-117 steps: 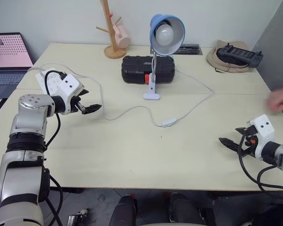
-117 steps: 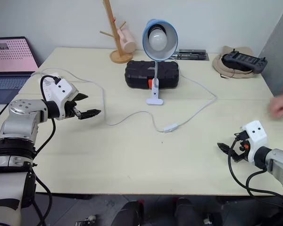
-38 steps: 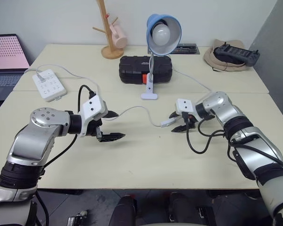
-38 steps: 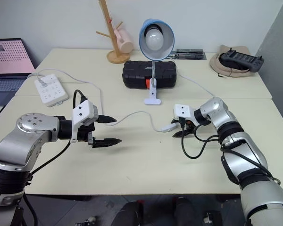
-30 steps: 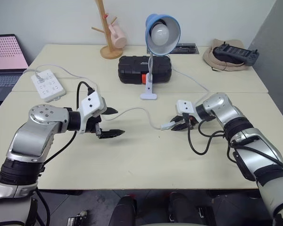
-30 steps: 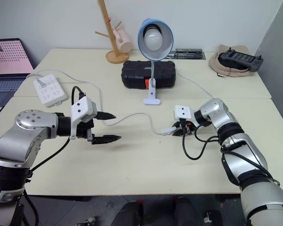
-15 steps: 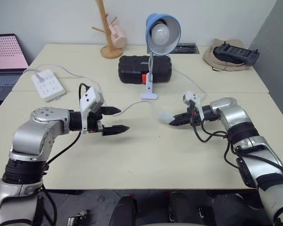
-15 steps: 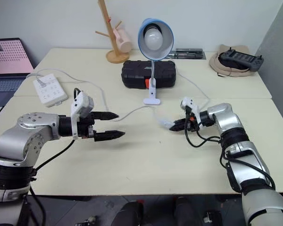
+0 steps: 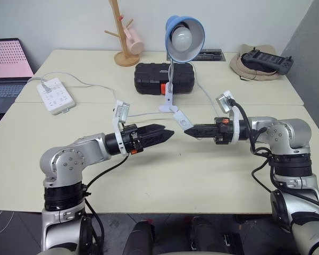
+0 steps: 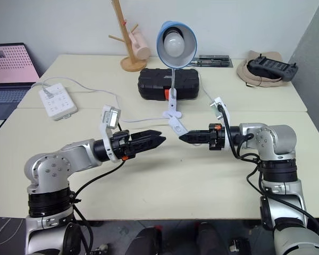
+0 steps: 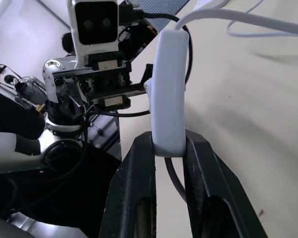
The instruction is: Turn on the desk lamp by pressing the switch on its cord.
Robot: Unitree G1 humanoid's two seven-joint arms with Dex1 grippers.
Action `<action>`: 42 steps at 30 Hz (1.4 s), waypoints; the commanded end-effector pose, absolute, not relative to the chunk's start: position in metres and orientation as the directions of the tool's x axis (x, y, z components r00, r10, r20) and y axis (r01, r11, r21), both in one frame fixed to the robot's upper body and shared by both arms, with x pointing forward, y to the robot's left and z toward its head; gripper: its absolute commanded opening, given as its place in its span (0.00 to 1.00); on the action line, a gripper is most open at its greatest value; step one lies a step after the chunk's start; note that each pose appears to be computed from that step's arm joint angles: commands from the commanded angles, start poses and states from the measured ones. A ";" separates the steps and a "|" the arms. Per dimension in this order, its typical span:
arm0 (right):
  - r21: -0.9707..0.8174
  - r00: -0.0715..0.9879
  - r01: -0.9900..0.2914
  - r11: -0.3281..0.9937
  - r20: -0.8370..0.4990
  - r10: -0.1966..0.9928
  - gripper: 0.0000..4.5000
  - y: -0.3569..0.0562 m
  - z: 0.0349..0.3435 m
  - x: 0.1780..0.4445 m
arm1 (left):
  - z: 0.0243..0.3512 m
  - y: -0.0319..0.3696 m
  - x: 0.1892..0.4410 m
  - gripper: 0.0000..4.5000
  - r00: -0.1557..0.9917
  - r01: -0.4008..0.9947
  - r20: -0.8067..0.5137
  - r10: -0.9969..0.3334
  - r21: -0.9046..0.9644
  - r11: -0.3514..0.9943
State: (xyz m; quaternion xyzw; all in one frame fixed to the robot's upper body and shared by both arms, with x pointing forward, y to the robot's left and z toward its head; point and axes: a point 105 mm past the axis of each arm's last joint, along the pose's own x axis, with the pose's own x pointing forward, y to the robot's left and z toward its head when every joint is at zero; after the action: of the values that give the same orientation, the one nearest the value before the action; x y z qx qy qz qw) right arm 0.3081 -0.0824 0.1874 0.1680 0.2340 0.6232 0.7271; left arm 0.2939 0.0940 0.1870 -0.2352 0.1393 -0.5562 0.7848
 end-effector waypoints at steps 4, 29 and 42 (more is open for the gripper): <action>0.523 0.083 -0.842 0.131 -0.114 0.990 0.09 -0.083 0.198 0.292 | 0.203 0.081 0.292 1.00 0.307 0.805 0.165 -0.937 -0.570 0.163; 0.521 0.037 -0.850 0.079 -0.092 0.995 0.09 -0.072 0.208 0.280 | 0.195 0.068 0.285 0.23 0.245 0.803 0.154 -0.957 -0.585 0.112; 0.524 0.042 -0.847 0.085 -0.092 0.995 0.09 -0.073 0.206 0.279 | 0.196 0.068 0.285 0.28 0.250 0.835 0.156 -0.956 -0.534 0.132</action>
State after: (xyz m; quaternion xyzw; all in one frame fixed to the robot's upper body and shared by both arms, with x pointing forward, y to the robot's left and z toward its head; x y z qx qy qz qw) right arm 0.2879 -0.0787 0.1962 0.1789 0.2389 0.6304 0.7166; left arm 0.2865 0.0679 0.1889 -0.2892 0.1329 -0.5968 0.7365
